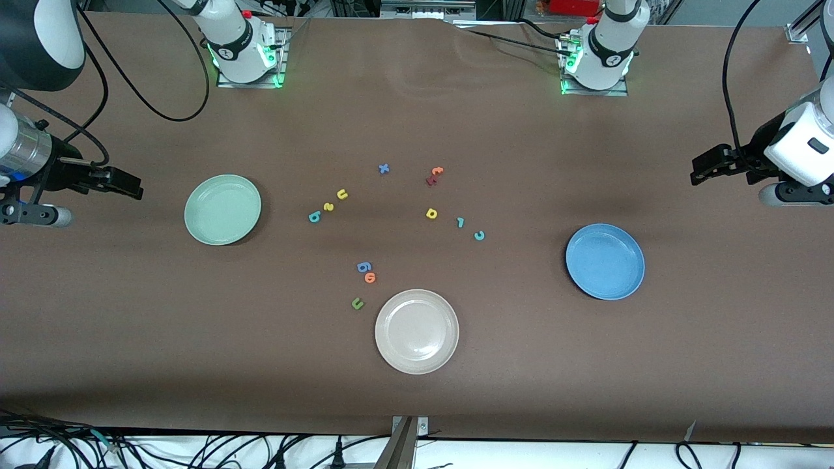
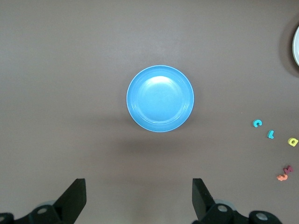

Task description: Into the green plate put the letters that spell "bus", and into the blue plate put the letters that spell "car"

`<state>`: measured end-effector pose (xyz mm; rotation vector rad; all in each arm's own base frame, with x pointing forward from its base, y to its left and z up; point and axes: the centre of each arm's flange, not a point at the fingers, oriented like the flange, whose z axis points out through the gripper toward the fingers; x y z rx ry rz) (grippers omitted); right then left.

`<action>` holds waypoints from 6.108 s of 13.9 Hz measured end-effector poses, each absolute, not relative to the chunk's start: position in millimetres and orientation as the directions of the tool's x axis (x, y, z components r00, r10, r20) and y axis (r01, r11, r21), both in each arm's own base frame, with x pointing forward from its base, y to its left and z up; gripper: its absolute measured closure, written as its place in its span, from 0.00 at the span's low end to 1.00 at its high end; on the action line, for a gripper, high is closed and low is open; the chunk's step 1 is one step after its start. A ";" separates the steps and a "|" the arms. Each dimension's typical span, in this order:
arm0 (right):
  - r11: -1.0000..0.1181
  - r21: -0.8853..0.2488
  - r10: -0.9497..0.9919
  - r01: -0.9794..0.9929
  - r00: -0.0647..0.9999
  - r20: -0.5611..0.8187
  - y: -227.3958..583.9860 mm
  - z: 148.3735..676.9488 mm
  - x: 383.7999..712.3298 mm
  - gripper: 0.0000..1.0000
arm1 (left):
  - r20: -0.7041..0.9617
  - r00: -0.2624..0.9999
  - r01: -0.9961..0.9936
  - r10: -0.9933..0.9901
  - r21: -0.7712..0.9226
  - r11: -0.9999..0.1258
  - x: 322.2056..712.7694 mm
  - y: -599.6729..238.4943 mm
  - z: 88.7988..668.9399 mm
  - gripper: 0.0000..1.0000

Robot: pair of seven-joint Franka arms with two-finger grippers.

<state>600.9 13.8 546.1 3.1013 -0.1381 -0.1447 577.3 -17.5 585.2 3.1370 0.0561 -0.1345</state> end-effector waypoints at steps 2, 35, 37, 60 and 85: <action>-0.995 0.038 -0.090 -0.087 0.992 -0.091 13.8 546.1 600.9 0.00 | -0.086 0.996 0.036 0.036 0.000 -0.999 577.3 -17.5 585.2 0.00; -0.995 0.038 -0.093 -0.090 0.991 -0.092 15.5 545.9 601.0 0.00 | -0.086 0.996 0.034 0.033 0.001 -0.999 577.3 -18.9 585.2 0.00; -0.995 0.038 -0.093 -0.089 0.991 -0.092 15.7 545.9 601.0 0.00 | -0.086 0.996 0.034 0.033 0.001 -0.999 577.3 -18.9 585.1 0.00; -0.995 0.039 -0.094 -0.091 0.991 -0.092 15.8 545.9 601.0 0.00 | -0.086 0.996 0.034 0.033 0.001 -0.999 577.4 -18.9 585.0 0.00; -0.825 0.112 -0.563 -0.555 0.823 -0.071 225.9 406.7 616.2 0.00 | -0.105 0.994 0.012 0.011 0.000 -1.000 581.9 -32.0 573.6 0.00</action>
